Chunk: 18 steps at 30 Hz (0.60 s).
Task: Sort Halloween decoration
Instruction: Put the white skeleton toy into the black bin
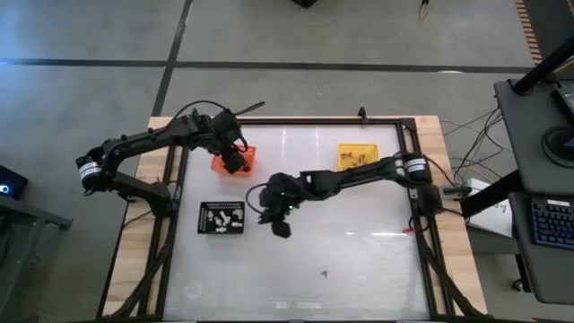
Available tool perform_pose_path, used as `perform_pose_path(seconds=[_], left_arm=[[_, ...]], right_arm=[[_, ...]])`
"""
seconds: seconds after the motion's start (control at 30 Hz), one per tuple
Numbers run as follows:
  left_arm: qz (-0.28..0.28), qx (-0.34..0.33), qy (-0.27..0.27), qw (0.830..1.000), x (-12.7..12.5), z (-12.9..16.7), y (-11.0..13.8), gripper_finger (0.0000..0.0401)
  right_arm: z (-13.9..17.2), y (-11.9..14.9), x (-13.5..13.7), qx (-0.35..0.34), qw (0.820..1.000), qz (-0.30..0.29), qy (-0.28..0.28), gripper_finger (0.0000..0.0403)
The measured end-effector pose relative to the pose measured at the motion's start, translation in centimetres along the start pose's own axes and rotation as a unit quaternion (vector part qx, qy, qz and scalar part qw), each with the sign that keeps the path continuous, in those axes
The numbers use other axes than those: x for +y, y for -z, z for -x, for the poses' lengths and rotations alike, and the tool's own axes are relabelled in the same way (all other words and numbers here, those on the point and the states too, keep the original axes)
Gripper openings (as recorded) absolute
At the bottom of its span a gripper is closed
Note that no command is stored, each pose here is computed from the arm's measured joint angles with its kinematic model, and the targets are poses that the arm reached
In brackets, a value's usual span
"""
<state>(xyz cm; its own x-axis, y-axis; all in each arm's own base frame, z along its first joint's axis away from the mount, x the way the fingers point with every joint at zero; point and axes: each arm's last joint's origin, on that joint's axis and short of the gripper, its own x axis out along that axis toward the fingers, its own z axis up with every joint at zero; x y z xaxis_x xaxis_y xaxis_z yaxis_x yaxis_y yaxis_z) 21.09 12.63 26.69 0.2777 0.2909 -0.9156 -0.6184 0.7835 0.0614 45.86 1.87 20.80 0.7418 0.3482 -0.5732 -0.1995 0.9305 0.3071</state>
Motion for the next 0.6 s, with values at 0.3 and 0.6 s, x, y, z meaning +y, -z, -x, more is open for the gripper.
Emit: perform_pose_path(seconds=[0.3, 0.6], left_arm=[[-0.036, -0.003, 0.0, 0.999, 0.0, 0.0, -0.1, 0.0121], [-0.059, -0.011, -0.022, 0.998, 0.1, 0.0, -0.2, 0.0121]], right_arm=[[-2.8, -3.4, -1.7, -0.026, 1.0, -0.002, 0.005, 0.0013], [-4.9, -4.6, -3.3, 0.0, 1.0, -0.004, -0.014, 0.0013]])
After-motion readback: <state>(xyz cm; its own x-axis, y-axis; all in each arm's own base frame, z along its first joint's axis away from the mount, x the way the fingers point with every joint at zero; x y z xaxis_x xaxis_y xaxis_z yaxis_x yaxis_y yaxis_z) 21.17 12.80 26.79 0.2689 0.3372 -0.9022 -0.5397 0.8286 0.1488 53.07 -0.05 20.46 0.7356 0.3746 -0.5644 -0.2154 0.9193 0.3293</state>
